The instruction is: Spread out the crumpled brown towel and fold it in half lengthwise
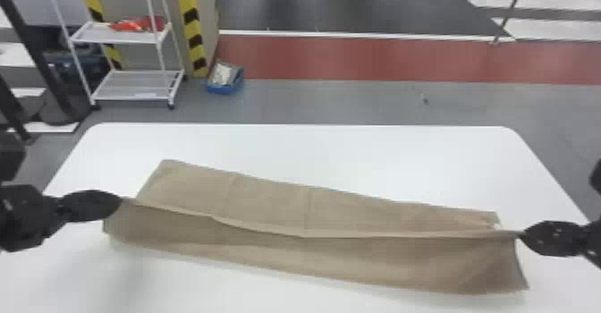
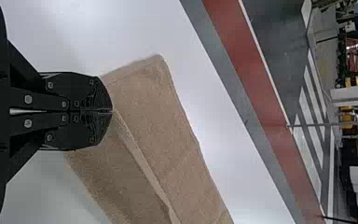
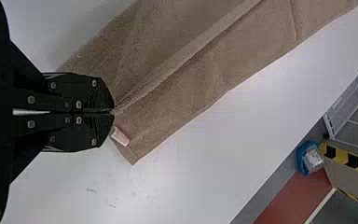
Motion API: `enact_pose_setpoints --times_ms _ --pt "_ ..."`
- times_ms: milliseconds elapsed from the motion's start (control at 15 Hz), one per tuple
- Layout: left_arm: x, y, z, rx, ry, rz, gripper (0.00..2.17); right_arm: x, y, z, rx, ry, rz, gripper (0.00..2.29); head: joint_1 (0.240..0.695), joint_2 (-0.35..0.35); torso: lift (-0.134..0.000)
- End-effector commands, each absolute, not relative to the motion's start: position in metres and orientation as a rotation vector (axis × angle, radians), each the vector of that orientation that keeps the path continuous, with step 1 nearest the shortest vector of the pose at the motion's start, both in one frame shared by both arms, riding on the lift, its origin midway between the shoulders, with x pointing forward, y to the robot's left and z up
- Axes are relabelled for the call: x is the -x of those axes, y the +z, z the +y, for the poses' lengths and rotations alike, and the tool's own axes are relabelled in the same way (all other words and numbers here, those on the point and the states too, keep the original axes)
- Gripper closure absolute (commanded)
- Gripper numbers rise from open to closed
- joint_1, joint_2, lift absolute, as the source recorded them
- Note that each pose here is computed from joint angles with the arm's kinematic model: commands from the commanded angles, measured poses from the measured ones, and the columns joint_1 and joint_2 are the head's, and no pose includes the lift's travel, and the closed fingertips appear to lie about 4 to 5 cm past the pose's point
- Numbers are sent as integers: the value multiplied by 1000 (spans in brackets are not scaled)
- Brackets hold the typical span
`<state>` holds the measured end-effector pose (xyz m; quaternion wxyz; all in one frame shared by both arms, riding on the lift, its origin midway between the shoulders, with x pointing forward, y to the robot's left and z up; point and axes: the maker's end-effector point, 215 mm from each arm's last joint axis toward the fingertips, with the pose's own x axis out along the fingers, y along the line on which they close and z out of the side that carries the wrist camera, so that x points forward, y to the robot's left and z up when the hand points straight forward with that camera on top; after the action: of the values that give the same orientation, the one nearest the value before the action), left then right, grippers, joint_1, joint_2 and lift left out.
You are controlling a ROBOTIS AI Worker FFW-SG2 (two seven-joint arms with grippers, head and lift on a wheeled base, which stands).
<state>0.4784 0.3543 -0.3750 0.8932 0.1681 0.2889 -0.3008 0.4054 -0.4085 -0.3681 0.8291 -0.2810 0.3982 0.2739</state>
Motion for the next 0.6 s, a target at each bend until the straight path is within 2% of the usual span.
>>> enact_pose_setpoints --times_ms 0,400,533 --pt "-500 -383 336 -362 -655 621 1548 -419 -375 -404 594 582 861 1629 695 -67 -124" --pt "-547 -380 328 -393 -652 653 1544 -441 -390 -417 539 544 906 1629 695 -98 -124" --pt "-557 -366 331 -401 -643 637 1548 -445 -386 -420 526 534 896 1629 695 -99 -124"
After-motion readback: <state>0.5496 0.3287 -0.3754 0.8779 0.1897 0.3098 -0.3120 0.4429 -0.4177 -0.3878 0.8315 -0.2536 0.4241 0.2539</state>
